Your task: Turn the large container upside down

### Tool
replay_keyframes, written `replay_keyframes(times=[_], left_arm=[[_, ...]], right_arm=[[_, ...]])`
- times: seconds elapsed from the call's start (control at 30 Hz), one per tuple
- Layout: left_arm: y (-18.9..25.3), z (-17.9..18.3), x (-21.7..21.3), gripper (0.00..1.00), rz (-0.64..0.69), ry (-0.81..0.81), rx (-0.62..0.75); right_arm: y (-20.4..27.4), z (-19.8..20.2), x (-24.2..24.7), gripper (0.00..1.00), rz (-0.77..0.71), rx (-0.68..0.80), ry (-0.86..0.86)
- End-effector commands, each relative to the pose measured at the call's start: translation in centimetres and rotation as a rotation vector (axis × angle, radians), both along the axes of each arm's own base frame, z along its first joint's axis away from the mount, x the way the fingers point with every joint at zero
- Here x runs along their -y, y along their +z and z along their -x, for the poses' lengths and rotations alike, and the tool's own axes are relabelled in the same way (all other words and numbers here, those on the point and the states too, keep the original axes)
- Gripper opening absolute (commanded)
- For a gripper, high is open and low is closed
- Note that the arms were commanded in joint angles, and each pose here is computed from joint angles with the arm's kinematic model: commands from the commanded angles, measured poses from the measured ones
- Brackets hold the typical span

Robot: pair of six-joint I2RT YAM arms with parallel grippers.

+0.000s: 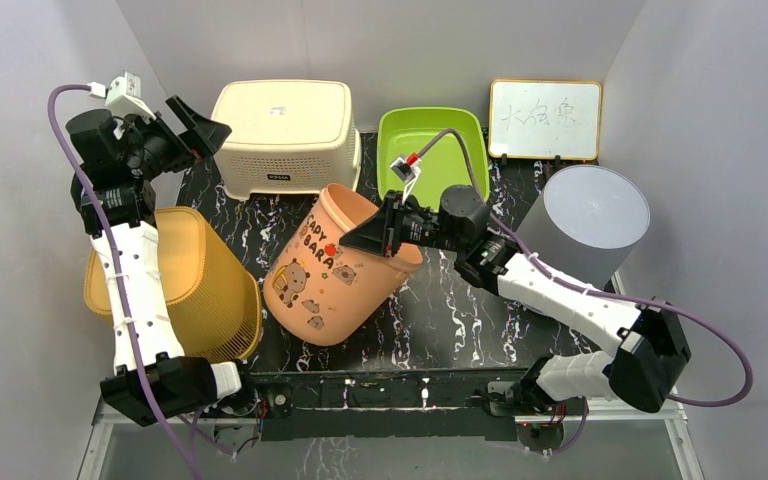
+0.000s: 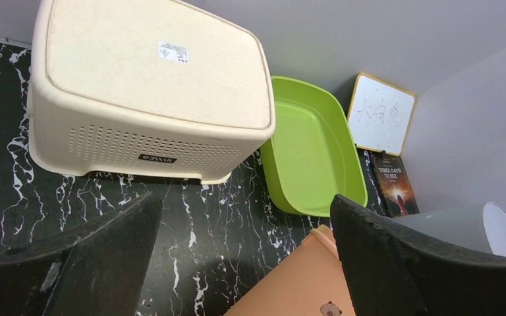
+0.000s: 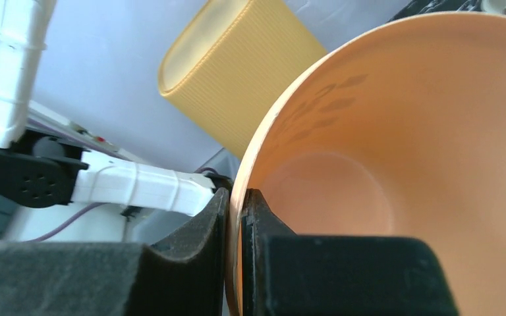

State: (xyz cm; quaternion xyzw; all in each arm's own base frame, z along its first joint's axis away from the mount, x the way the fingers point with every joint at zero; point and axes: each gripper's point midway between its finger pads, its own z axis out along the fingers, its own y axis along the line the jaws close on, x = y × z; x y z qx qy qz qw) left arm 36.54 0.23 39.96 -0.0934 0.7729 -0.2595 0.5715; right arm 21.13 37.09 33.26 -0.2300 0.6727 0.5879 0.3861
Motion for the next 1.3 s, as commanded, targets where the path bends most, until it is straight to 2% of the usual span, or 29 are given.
replay_keyframes(times=[0.0, 0.27, 0.53, 0.73, 0.8, 1.0, 1.2, 1.27], left_arm=[[1.9, 0.5, 0.4, 0.98, -0.013, -0.013, 0.037], [1.9, 0.6, 0.3, 0.98, -0.027, -0.014, 0.03], [2.9, 0.6, 0.3, 0.98, -0.034, -0.016, 0.043], [3.2, 0.8, 0.4, 0.98, -0.04, -0.016, 0.048], [3.3, 0.8, 0.3, 0.98, -0.041, -0.014, 0.048], [3.8, 0.8, 0.3, 0.98, -0.048, -0.015, 0.058], [4.4, 1.0, 0.5, 0.98, -0.043, -0.022, 0.069], [4.4, 1.1, 0.4, 0.98, -0.055, -0.014, 0.067]], right_arm=[[7.8, 2.6, 1.1, 0.0, -0.362, 0.049, 0.083], [5.7, 3.5, 1.1, 0.0, -0.536, -0.127, 0.182], [2.7, 2.0, 1.2, 0.0, -0.588, -0.199, 0.126], [-2.9, 1.6, 1.0, 0.0, -0.688, -0.427, 0.211], [-5.7, 0.7, 0.5, 0.0, -0.677, -0.557, 0.198], [-7.6, -0.7, 1.1, 0.0, -0.652, -0.534, 0.114], [-11.3, -4.6, 4.1, 0.0, -0.619, -0.609, -0.021], [-12.1, -5.3, 5.0, 0.05, -0.597, -0.598, -0.039]])
